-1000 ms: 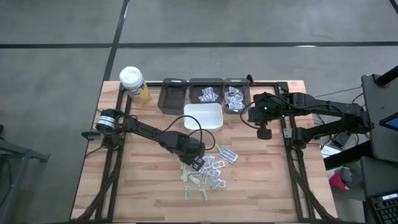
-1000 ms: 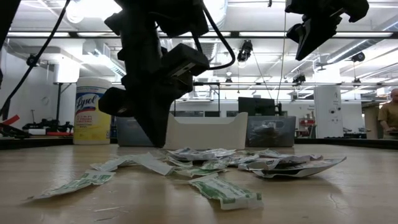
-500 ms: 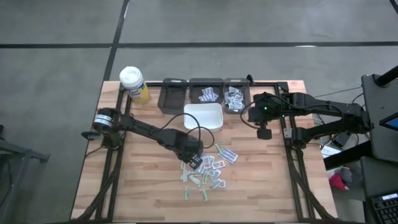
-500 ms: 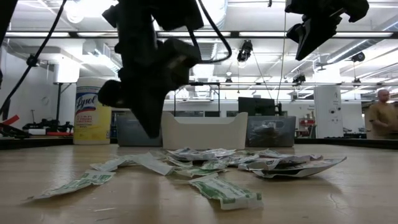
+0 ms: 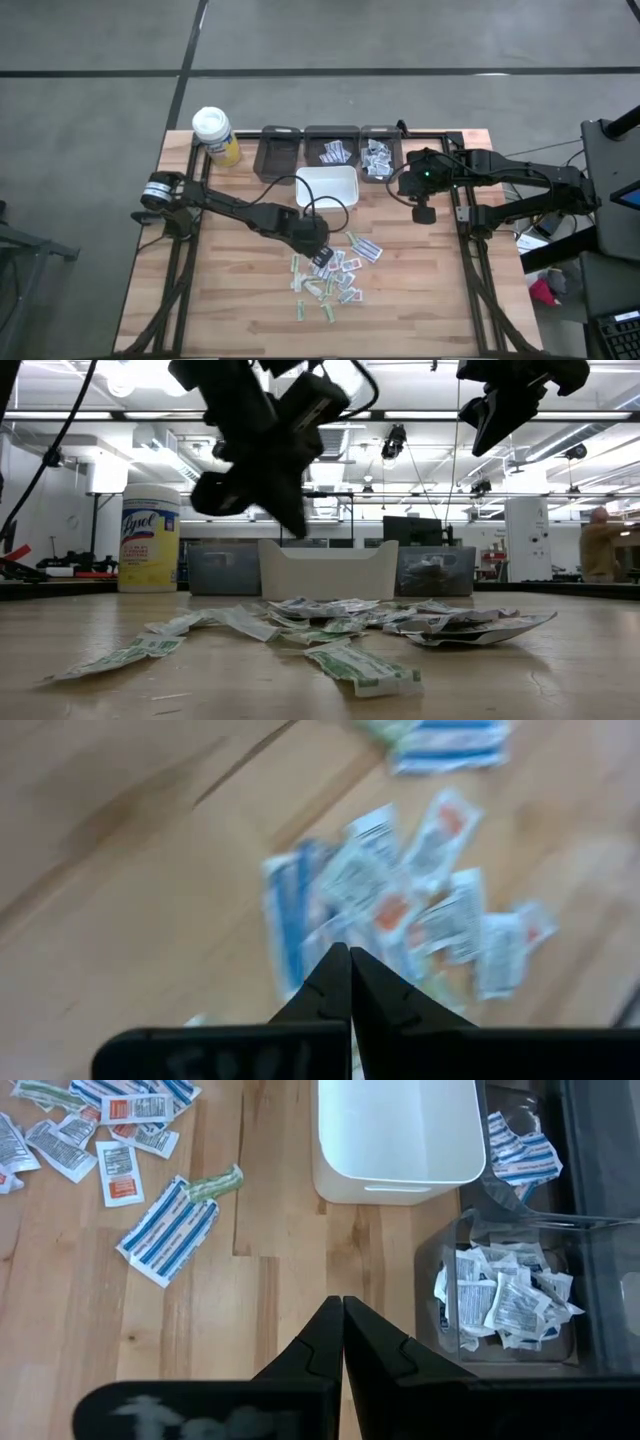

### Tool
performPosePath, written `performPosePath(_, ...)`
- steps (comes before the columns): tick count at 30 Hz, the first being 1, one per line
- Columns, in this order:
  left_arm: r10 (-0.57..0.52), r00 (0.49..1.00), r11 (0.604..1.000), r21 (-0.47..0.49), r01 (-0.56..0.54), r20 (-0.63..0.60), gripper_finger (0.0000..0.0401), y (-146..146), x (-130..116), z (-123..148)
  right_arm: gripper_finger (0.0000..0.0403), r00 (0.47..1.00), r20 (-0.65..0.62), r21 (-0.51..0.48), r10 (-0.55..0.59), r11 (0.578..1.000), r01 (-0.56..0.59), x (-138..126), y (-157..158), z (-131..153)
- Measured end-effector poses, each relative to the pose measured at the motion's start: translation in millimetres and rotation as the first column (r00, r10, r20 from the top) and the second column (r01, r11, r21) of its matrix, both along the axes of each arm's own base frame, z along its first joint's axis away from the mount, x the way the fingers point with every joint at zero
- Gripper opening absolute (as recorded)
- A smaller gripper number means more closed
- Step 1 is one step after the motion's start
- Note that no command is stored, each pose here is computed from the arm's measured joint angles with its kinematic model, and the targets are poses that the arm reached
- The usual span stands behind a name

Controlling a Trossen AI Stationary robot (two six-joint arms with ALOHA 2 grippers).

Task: Pick & Place First Aid Supplies
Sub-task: Put the blue bandage pack into the middle black bin

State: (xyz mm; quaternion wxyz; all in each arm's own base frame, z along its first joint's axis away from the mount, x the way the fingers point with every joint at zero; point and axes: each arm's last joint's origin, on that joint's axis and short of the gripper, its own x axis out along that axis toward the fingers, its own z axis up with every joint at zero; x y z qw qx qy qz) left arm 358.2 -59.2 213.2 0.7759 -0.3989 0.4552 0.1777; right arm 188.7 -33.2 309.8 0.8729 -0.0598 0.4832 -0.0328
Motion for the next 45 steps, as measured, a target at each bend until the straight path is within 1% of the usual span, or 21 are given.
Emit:
performPosePath(4, 0.003, 0.995, 1.000, -0.017, -0.001, 0.098, 0.0000, -1, 8, 4, 0.0008, 1.000, 0.000, 0.000, 0.000, 1.000, 0.000, 0, 0, 0)
performPosePath(11, 0.077, 0.984, 0.995, -0.082, -0.064, 0.158, 0.0007, -7, 13, 7, 0.0008, 1.000, 0.000, -0.002, 0.003, 1.000, -0.003, 0, 0, 0)
performPosePath(14, 0.104, 0.981, 0.992, -0.092, -0.090, 0.163, 0.0030, -12, 15, 3, 0.0008, 1.000, -0.001, -0.002, 0.003, 1.000, -0.003, 0, 0, 0)
performPosePath(20, 0.162, 0.978, 0.981, -0.124, -0.146, 0.134, 0.0098, -13, 19, -6, 0.0008, 1.000, 0.000, -0.002, 0.003, 1.000, -0.003, 0, 0, 0)
performPosePath(23, 0.169, 0.977, 0.980, -0.130, -0.153, 0.126, 0.0124, -15, 19, -9, 0.0008, 1.000, 0.000, -0.002, 0.003, 1.000, -0.003, 0, 0, 0)
performPosePath(26, 0.135, 0.982, 0.987, -0.109, -0.121, 0.129, 0.0138, -18, 20, -12, 0.0008, 1.000, 0.001, -0.002, 0.003, 1.000, -0.003, 0, 0, 0)
performPosePath(30, 0.033, 0.990, 0.999, -0.041, -0.028, 0.135, 0.0140, -24, 20, -16, 0.0008, 1.000, 0.003, -0.003, 0.003, 1.000, -0.003, 0, 0, 0)
performPosePath(36, -0.089, 0.989, 0.996, 0.040, 0.084, 0.118, 0.0140, -31, 20, -26, 0.0008, 1.000, 0.009, -0.003, 0.003, 1.000, -0.003, 1, 0, 0)
performPosePath(40, -0.155, 0.986, 0.984, 0.093, 0.149, 0.057, 0.0140, -30, 17, -32, 0.0008, 1.000, 0.019, -0.005, 0.003, 1.000, -0.003, 2, 0, 1)
performPosePath(43, -0.157, 0.987, 0.982, 0.101, 0.158, -0.023, 0.0140, -29, 10, -36, 0.0008, 1.000, 0.019, -0.005, 0.003, 1.000, -0.003, 2, 0, 1)
performPosePath(45, -0.158, 0.986, 0.981, 0.108, 0.163, -0.055, 0.0140, -28, 8, -38, 0.0008, 1.000, 0.019, -0.005, 0.003, 1.000, -0.003, 2, 0, 1)
